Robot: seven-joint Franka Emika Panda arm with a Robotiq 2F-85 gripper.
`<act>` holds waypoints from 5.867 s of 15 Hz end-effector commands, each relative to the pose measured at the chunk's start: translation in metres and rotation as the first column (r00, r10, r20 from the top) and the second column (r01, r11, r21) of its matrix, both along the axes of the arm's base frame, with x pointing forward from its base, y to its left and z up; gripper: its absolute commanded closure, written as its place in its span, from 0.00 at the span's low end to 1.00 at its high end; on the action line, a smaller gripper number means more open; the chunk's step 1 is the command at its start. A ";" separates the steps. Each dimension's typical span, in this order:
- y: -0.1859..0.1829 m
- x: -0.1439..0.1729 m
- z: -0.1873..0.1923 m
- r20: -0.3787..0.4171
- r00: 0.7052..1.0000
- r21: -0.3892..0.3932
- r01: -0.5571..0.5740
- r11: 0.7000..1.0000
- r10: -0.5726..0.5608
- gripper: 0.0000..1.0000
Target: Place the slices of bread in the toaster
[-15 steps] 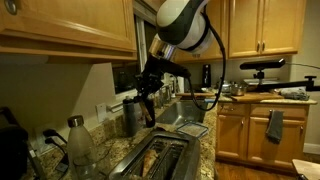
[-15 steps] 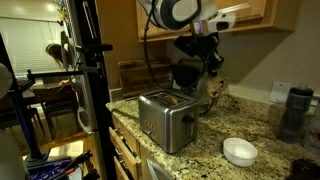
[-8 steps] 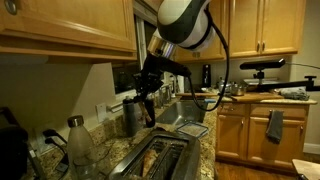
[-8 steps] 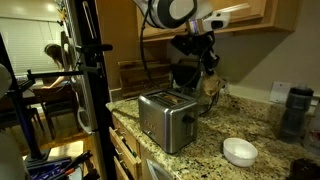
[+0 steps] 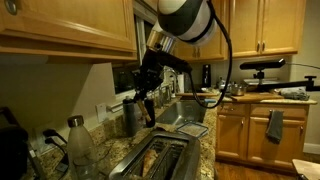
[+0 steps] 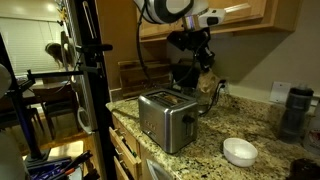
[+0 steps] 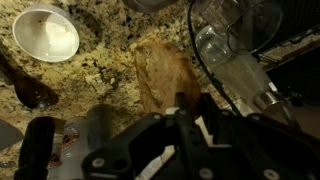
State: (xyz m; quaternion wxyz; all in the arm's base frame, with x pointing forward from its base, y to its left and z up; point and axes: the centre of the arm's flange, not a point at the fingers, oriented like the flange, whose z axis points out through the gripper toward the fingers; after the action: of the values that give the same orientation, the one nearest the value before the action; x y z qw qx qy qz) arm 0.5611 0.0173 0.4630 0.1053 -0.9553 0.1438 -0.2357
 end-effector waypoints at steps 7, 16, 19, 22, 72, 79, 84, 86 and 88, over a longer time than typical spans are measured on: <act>0.007 -0.017 0.027 -0.108 0.994 0.038 -0.029 0.999 0.033 0.90; 0.018 -0.021 0.028 -0.174 0.966 0.065 -0.185 0.981 0.194 0.89; 0.015 -0.026 0.032 -0.187 0.953 0.049 -0.231 0.972 0.236 0.90; 0.012 -0.028 0.036 -0.210 0.935 0.053 -0.281 0.958 0.286 0.90; 0.061 -0.022 -0.007 -0.420 0.152 0.088 -0.974 0.207 0.895 0.90; 0.067 -0.033 -0.008 -0.455 0.048 0.072 -0.993 0.090 0.889 0.90; 0.065 -0.050 0.001 -0.440 -0.038 0.095 -0.995 0.004 0.897 0.90; 0.064 -0.055 0.004 -0.435 -0.073 0.105 -0.994 -0.030 0.897 0.90; 0.062 -0.062 0.008 -0.429 -0.112 0.111 -0.991 -0.071 0.896 0.90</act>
State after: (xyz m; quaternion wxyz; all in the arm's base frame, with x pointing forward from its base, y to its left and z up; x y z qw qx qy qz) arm 0.5233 0.0870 0.4564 0.0972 -0.8054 -0.5792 0.0795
